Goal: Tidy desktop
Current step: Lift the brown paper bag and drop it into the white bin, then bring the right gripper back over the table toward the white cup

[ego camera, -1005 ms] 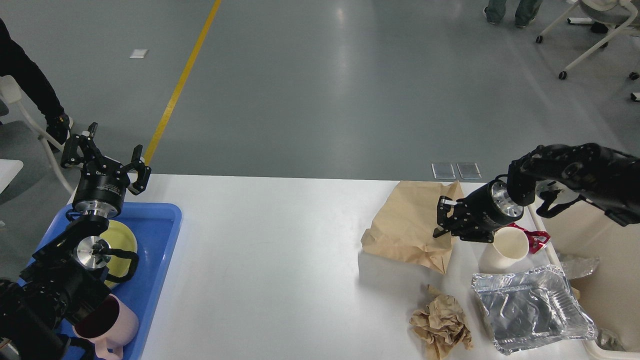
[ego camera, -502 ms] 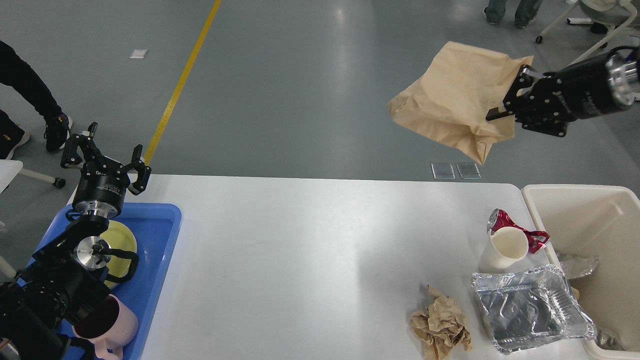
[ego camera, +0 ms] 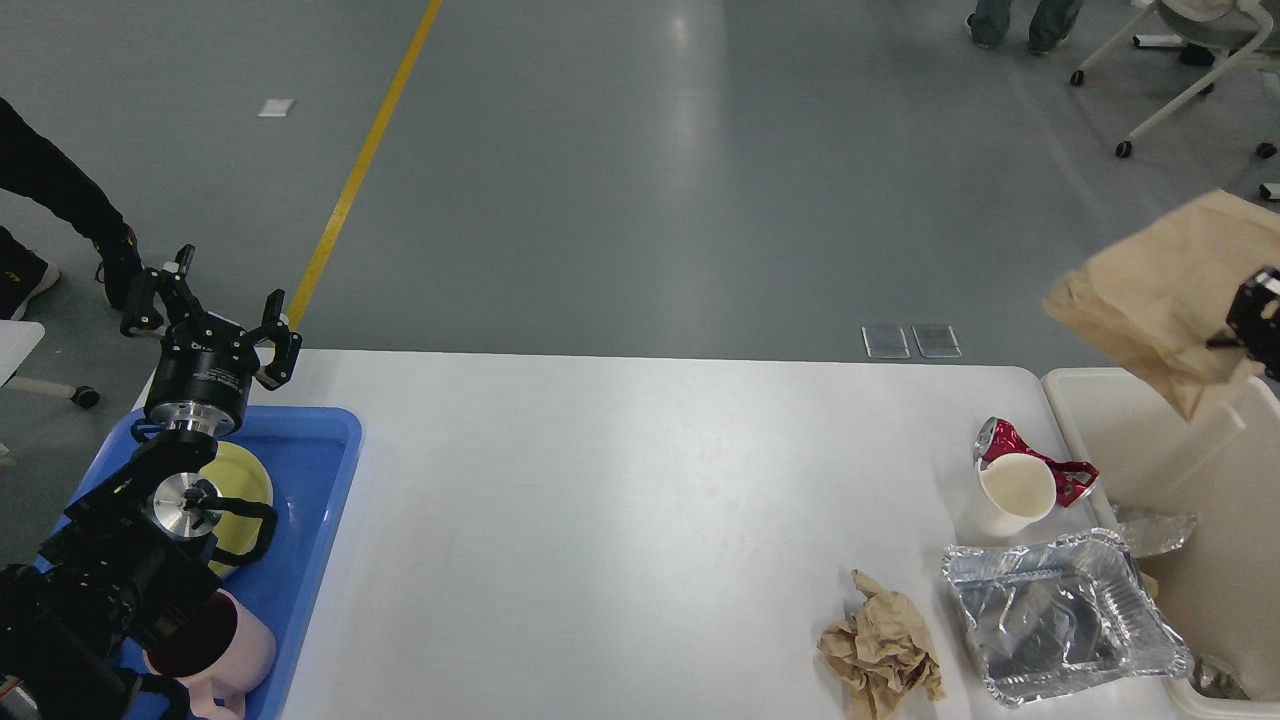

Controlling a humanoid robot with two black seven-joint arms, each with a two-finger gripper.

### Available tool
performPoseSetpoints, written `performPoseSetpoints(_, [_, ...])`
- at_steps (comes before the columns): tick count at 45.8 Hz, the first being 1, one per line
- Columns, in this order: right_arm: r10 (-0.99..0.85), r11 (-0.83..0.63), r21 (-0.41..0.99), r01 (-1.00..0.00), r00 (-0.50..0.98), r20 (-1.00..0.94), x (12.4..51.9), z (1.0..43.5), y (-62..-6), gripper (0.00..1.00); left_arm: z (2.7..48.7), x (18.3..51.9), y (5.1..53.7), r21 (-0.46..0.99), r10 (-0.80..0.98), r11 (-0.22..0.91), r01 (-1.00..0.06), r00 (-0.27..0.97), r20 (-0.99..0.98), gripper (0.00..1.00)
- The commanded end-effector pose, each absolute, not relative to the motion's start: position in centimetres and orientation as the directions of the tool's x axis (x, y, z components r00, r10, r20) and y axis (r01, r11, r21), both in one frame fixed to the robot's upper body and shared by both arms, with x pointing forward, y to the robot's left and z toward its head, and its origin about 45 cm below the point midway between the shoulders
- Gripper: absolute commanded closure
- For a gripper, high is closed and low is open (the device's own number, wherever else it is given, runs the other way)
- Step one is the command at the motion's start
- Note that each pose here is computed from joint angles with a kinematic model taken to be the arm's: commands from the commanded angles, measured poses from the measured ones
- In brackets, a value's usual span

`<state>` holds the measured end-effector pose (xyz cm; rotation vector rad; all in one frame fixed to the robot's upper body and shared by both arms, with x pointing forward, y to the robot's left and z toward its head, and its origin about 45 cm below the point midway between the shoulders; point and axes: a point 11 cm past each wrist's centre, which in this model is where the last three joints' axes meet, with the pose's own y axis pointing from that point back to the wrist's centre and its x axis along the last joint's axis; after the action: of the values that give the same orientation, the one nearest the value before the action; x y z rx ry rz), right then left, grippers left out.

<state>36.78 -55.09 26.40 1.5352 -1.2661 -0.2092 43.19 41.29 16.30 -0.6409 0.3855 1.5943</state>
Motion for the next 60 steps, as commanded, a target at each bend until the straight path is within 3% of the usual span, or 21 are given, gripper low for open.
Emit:
performPoseSetpoints(1, [-0.769, 0.294, 0.796, -0.529, 0.364, 0.525, 33.1, 22.2, -58.6, 1.00, 16.3, 43.2, 41.3, -0.121, 0.795, -0.132, -0.984, -0.032, -0.606, 0.04])
performPoseSetpoints(4, [-0.748, 0.363, 0.787, -0.499, 0.347, 0.565, 31.2, 20.7, -60.3, 0.98, 16.3, 43.2, 41.3, -0.121, 0.795, -0.132, -0.984, -0.032, -0.606, 0.04])
performPoseSetpoints(5, [-0.740, 0.387, 0.782, -0.488, 0.342, 0.579, 30.6, 20.3, -60.9, 0.88, 16.3, 43.2, 41.3, -0.121, 0.795, -0.132, -0.984, -0.032, -0.606, 0.04])
performPoseSetpoints(7, [-0.720, 0.427, 0.773, -0.470, 0.340, 0.604, 29.6, 19.4, -61.8, 0.55, 16.3, 43.2, 41.3, -0.122, 0.794, -0.131, -0.984, -0.030, -0.607, 0.04])
performPoseSetpoints(9, [-0.699, 0.466, 0.758, -0.456, 0.335, 0.631, 28.7, 18.8, -62.7, 0.08, 16.3, 43.2, 41.3, -0.122, 0.794, -0.131, -0.984, -0.030, -0.607, 0.04])
performPoseSetpoints(10, [-0.693, 0.476, 0.754, -0.452, 0.335, 0.638, 28.3, 18.4, -62.9, 0.00, 16.3, 43.2, 41.3, -0.121, 0.795, -0.132, -0.984, -0.032, -0.606, 0.04])
performPoseSetpoints(20, [-0.714, 0.452, 0.796, -0.402, 0.372, 0.593, 26.4, 15.3, -62.1, 0.00, 16.3, 43.2, 41.3, -0.123, 0.794, -0.132, -0.984, -0.031, -0.608, 0.04])
performPoseSetpoints(29, [-0.701, 0.407, 0.807, -0.428, 0.419, 0.576, 28.8, 14.7, -59.5, 0.00, 16.3, 43.2, 41.2, -0.123, 0.794, -0.130, -0.984, -0.029, -0.607, 0.04])
performPoseSetpoints(39, [-0.608, 0.273, 0.768, -0.580, 0.515, 0.605, 38.8, 21.8, -52.4, 0.00, 16.3, 43.2, 41.3, -0.122, 0.794, -0.131, -0.984, -0.030, -0.607, 0.04])
performPoseSetpoints(47, [-0.427, 0.163, 0.777, -0.608, 0.667, 0.611, 44.1, 25.4, -43.2, 0.00, 16.3, 43.2, 41.3, -0.123, 0.794, -0.132, -0.984, -0.031, -0.608, 0.04])
performPoseSetpoints(54, [-0.277, 0.039, 0.840, -0.540, 0.802, 0.529, 45.2, 28.5, -34.3, 0.00, 16.3, 43.2, 41.3, -0.123, 0.794, -0.132, -0.984, -0.031, -0.608, 0.04])
performPoseSetpoints(60, [-0.173, -0.087, 0.912, -0.401, 0.908, 0.383, 44.4, 33.2, -27.7, 0.00, 16.3, 43.2, 41.3, -0.123, 0.794, -0.132, -0.984, -0.030, -0.607, 0.04])
